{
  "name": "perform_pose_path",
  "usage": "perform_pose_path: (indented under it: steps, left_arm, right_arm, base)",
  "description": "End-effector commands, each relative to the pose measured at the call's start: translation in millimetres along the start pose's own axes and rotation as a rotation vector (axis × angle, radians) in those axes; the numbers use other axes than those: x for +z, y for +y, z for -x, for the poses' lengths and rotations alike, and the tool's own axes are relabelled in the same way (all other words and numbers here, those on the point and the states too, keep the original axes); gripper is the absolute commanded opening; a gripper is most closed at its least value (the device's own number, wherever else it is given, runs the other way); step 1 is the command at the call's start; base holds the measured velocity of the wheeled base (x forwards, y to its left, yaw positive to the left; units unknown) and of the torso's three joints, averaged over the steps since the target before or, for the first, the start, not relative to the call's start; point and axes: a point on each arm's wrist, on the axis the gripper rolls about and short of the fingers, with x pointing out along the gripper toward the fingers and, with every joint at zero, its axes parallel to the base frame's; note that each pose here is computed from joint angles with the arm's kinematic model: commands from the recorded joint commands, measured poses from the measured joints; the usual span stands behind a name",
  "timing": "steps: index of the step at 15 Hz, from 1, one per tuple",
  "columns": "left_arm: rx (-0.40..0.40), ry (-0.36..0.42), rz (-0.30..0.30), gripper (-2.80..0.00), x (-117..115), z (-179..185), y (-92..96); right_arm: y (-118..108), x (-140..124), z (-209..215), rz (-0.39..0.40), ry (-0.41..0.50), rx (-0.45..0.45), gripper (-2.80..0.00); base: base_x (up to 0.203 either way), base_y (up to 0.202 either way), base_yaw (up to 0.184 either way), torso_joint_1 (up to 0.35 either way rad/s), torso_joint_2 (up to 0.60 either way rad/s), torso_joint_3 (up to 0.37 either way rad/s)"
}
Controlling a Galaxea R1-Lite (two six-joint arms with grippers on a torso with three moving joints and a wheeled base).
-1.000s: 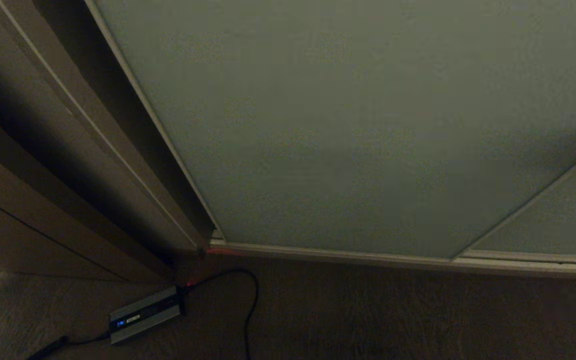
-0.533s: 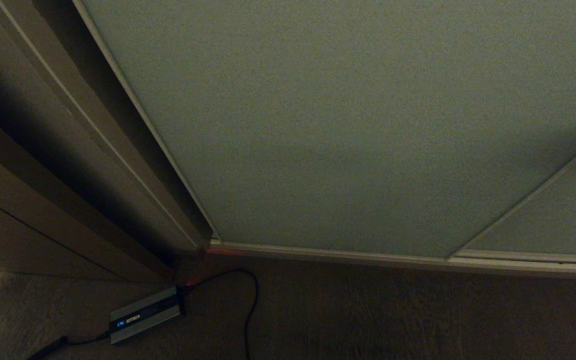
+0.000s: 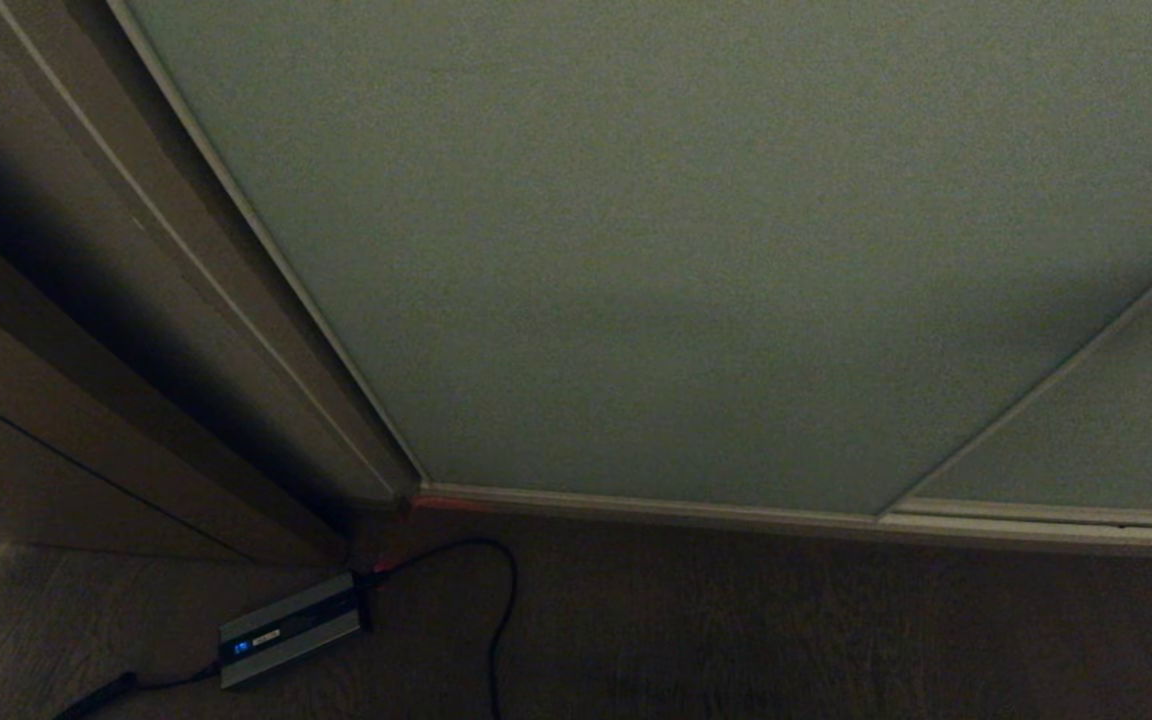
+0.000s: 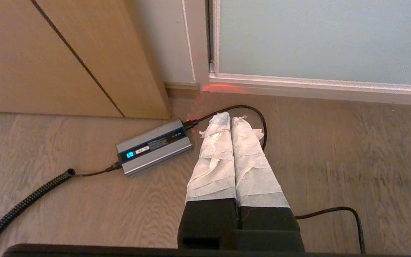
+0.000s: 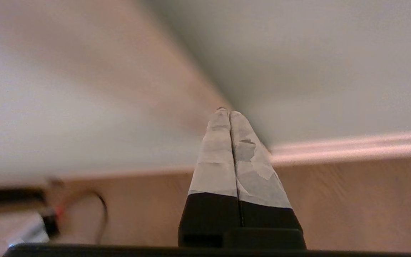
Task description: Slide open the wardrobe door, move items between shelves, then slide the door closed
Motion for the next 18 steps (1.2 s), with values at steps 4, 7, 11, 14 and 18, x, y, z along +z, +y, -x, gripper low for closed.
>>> perform_pose_path:
  steps: [4,7,11,14,18]
  left_arm:
    - [0.0,-0.001,-0.002,-2.8,0.1,0.0,0.0]
    - [0.0,-0.001,0.0,-2.8,0.1,0.0,0.0]
    - [0.0,0.001,0.0,-2.8,0.0,0.0,0.0]
    - [0.0,0.001,0.0,-2.8,0.0,0.0,0.0]
    - [0.0,-0.001,0.0,-2.8,0.1,0.0,0.0]
  right_arm:
    - [50.6,-49.2,84.4,0.263,-0.002,-0.009,-2.8]
    - [77.5,-92.2,120.8,0.35,-0.006,-0.001,-2.8]
    - [104.2,-166.0,167.5,0.451,0.008,0.014,-2.8]
    - [100.1,-212.2,208.0,0.462,-0.017,0.016,-2.8]
    - [83.1,-271.0,244.3,0.431,-0.116,0.009,-2.8]
  base:
    - [0.0,0.0,0.0,0.0,0.0,0.0]
    - [0.0,0.0,0.0,0.0,0.0,0.0]
    - [0.0,0.0,0.0,0.0,0.0,0.0]
    - [0.0,0.0,0.0,0.0,0.0,0.0]
    - [0.0,0.0,0.0,0.0,0.0,0.0]
